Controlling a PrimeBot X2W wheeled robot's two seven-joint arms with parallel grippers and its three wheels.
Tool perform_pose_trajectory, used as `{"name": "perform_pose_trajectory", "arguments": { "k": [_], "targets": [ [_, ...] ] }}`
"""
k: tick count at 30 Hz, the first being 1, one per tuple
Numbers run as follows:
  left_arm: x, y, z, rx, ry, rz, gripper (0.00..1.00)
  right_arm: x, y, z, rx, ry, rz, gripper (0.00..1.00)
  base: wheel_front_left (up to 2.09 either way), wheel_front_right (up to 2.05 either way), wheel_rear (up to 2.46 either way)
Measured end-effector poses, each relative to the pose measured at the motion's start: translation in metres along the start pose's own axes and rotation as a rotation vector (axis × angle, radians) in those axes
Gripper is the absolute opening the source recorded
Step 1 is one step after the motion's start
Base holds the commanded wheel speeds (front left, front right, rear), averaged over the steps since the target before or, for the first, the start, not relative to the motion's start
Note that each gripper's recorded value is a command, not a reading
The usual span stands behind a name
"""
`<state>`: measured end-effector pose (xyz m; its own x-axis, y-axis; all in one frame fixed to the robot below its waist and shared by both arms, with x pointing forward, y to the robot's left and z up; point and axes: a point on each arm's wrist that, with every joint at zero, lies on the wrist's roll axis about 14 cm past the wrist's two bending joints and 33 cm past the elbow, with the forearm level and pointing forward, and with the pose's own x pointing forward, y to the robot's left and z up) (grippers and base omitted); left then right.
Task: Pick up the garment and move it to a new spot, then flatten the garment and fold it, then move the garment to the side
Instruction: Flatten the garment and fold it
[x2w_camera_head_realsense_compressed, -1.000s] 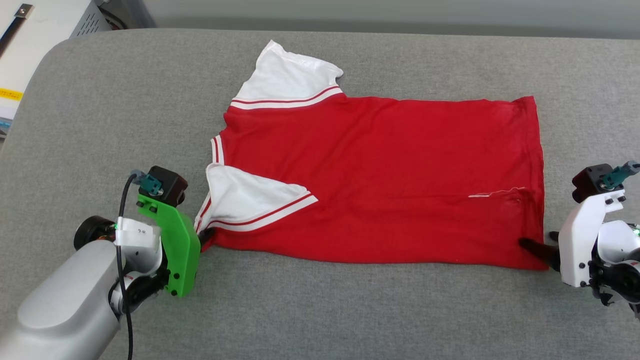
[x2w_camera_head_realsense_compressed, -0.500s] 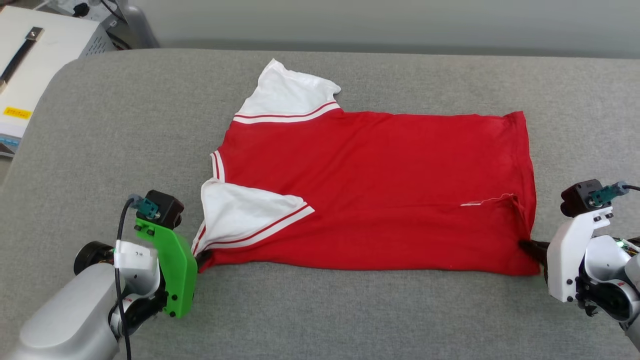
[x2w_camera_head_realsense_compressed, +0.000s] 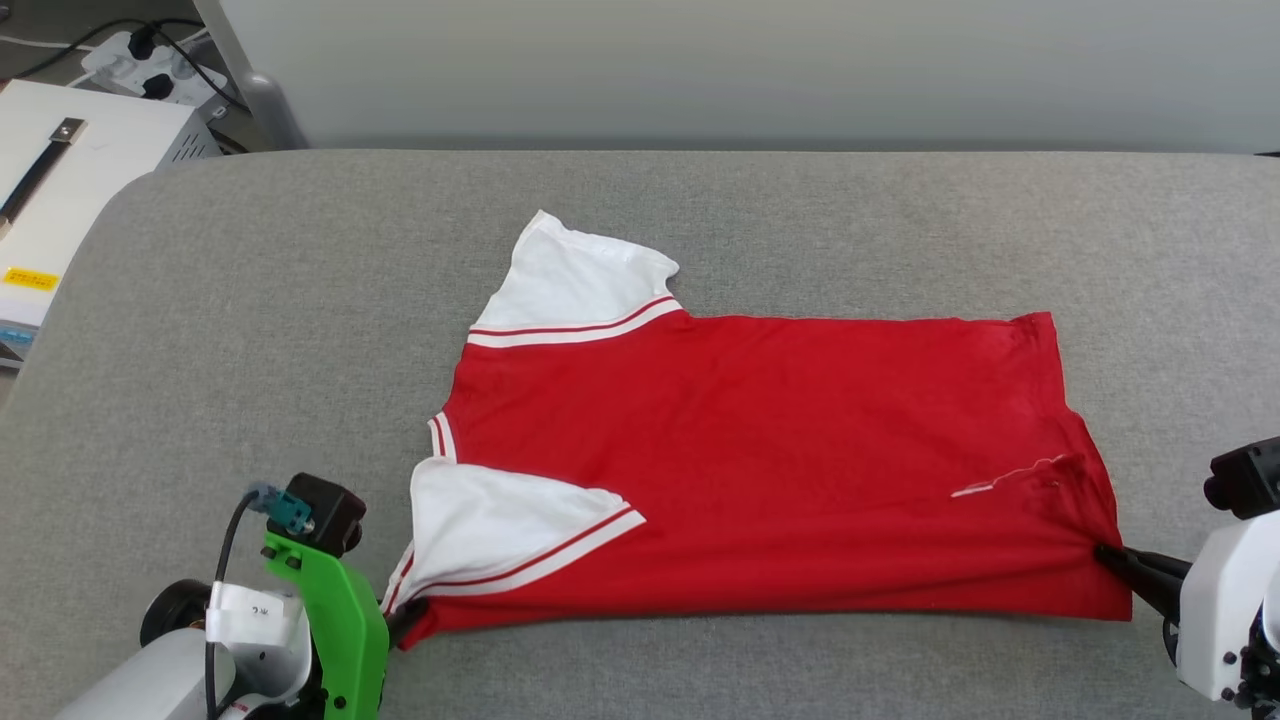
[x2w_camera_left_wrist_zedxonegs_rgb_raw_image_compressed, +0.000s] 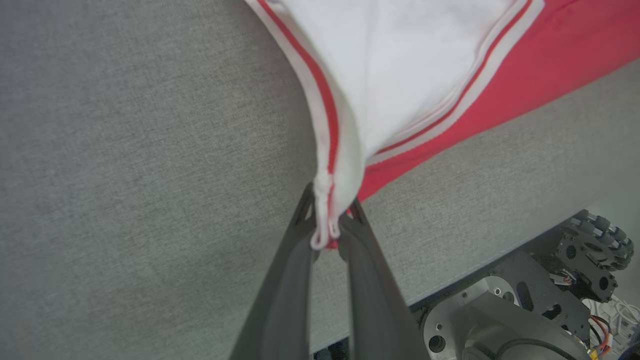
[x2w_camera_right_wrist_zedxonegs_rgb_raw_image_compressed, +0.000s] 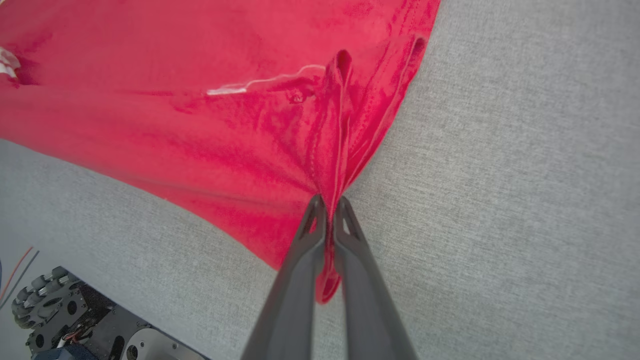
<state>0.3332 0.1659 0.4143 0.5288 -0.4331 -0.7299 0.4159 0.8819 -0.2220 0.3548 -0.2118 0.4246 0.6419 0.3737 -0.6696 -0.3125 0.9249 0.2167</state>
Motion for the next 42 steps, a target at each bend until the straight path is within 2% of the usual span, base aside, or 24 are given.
{"name": "perform_pose_trajectory", "arguments": {
  "k": [11, 14, 15, 16, 17, 18, 24, 29, 34, 39, 42],
  "targets": [
    [0.030, 0.006, -0.035, -0.073, 0.106, 0.016, 0.00, 0.024, -0.007, -0.049, 0.132, 0.118, -0.052, 0.00, 0.00, 0.00, 0.00],
    [0.036, 0.013, -0.037, -0.083, 0.110, 0.030, 0.00, 0.031, -0.009, -0.051, 0.148, 0.110, -0.066, 0.00, 0.00, 0.00, 0.00],
    [0.036, 0.014, -0.036, -0.086, 0.096, 0.035, 1.00, 0.032, -0.009, -0.049, 0.154, 0.097, -0.067, 0.08, 0.00, 0.00, 0.00],
    [0.037, 0.015, -0.031, -0.092, 0.068, 0.039, 1.00, 0.033, -0.009, -0.047, 0.156, 0.079, -0.070, 0.25, 0.00, 0.00, 0.00],
    [0.037, 0.015, -0.025, -0.099, 0.035, 0.043, 1.00, 0.034, -0.009, -0.044, 0.158, 0.057, -0.071, 0.80, 0.00, 0.00, 0.00],
    [0.035, 0.020, -0.013, -0.102, -0.026, 0.066, 1.00, 0.033, -0.009, -0.036, 0.154, 0.005, -0.079, 1.00, 0.00, 0.00, 0.00],
    [0.014, 0.033, 0.039, -0.071, -0.232, 0.125, 1.00, 0.015, -0.021, 0.019, 0.078, -0.258, -0.136, 1.00, 0.00, 0.00, 0.00],
    [-0.014, 0.043, 0.112, 0.035, -0.456, 0.188, 1.00, -0.017, -0.028, 0.079, -0.004, -0.557, -0.216, 1.00, 0.00, 0.00, 0.00],
    [-0.025, 0.036, 0.179, 0.169, -0.605, 0.200, 1.00, -0.034, -0.016, 0.118, -0.056, -0.773, -0.252, 1.00, 0.00, 0.00, 0.00],
    [-0.016, 0.033, 0.237, 0.210, -0.680, 0.174, 1.00, -0.032, -0.007, 0.130, -0.113, -0.839, -0.271, 1.00, 0.00, 0.00, 0.00],
    [-0.001, 0.040, 0.261, 0.216, -0.655, 0.169, 1.00, -0.023, -0.002, 0.132, -0.115, -0.840, -0.263, 1.00, 0.00, 0.00, 0.00]
  ]
}}
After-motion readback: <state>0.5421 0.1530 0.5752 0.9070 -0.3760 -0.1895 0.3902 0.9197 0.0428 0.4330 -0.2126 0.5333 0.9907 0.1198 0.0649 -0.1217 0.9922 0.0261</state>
